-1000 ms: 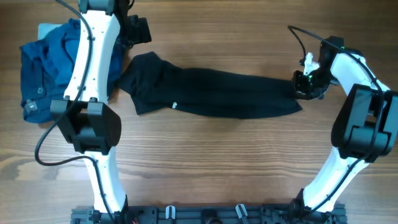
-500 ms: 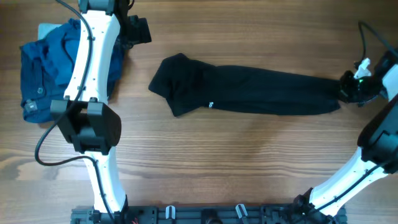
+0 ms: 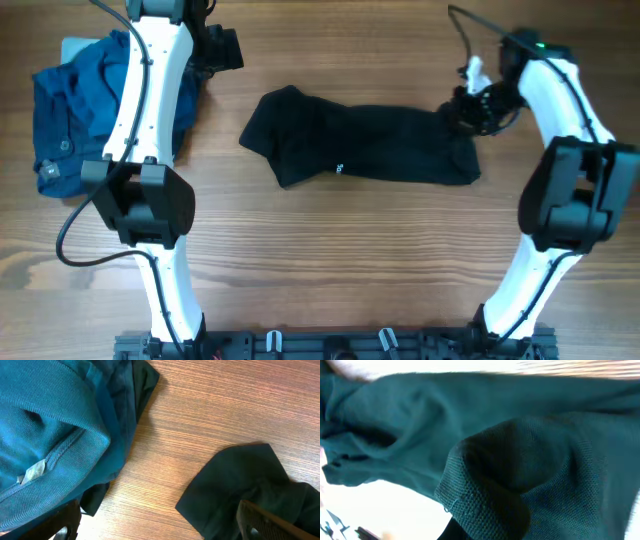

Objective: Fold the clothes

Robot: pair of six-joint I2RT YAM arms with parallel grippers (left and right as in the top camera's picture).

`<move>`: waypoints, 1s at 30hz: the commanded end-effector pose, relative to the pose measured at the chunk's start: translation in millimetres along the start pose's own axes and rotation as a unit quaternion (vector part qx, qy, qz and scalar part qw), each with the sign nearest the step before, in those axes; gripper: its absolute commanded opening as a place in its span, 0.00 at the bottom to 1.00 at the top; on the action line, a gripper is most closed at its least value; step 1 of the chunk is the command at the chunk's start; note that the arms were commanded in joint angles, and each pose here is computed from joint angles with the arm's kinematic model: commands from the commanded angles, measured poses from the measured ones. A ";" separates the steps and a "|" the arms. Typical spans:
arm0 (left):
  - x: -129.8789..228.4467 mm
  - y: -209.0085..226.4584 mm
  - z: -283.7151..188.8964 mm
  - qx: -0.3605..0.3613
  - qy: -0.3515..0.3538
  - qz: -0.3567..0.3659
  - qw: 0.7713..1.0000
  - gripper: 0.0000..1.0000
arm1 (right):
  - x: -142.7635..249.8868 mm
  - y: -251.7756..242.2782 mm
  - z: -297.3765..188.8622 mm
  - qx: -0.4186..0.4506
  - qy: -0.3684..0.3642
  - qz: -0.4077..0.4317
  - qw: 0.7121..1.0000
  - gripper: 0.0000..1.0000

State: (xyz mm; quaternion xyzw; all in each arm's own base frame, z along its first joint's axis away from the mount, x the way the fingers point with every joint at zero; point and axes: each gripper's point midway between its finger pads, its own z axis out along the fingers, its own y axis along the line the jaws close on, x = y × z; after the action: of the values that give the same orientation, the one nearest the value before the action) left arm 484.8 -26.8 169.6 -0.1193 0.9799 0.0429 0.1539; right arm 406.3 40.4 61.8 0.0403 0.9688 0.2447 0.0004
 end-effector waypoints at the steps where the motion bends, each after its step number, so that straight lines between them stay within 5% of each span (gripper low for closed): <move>1: -2.4 1.4 -8.3 0.005 -0.009 -0.011 1.000 1.00 | 2.3 33.8 14.2 -0.005 0.012 -0.040 0.999 0.04; 7: -2.3 1.3 -8.1 0.005 -0.008 -0.011 1.000 1.00 | 7.3 66.2 37.4 0.025 0.020 -0.073 0.997 0.08; 9: -2.1 1.4 -8.1 0.005 -0.008 -0.011 1.000 1.00 | 8.4 71.1 42.4 0.039 0.020 -0.077 0.996 0.54; 11: -2.1 1.4 -8.1 0.005 -0.008 -0.011 1.000 1.00 | 8.6 74.6 43.8 0.037 0.020 -0.081 0.996 0.70; 16: -2.2 1.4 -8.1 0.005 -0.008 -0.011 1.000 1.00 | 10.0 82.9 40.2 0.018 0.019 -0.081 0.996 0.59; 22: -1.0 -4.7 -6.7 0.021 -0.003 -0.011 1.000 0.92 | 11.9 102.6 47.0 0.022 0.011 -0.085 0.996 0.06; 28: 17.2 -16.6 3.2 0.055 0.038 0.001 0.998 0.83 | 5.0 128.7 49.4 0.037 -0.018 -0.118 0.992 0.04; 30: 39.6 -18.0 21.7 0.059 0.081 0.018 0.995 0.83 | -4.3 133.2 18.1 0.034 -0.041 -0.128 0.990 0.13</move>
State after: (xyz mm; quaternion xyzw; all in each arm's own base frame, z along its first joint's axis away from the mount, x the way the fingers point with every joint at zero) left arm 479.1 -41.0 159.9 -0.1152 0.9846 0.0039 0.1315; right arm 397.1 183.1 60.2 -0.0771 0.9747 0.2097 0.0080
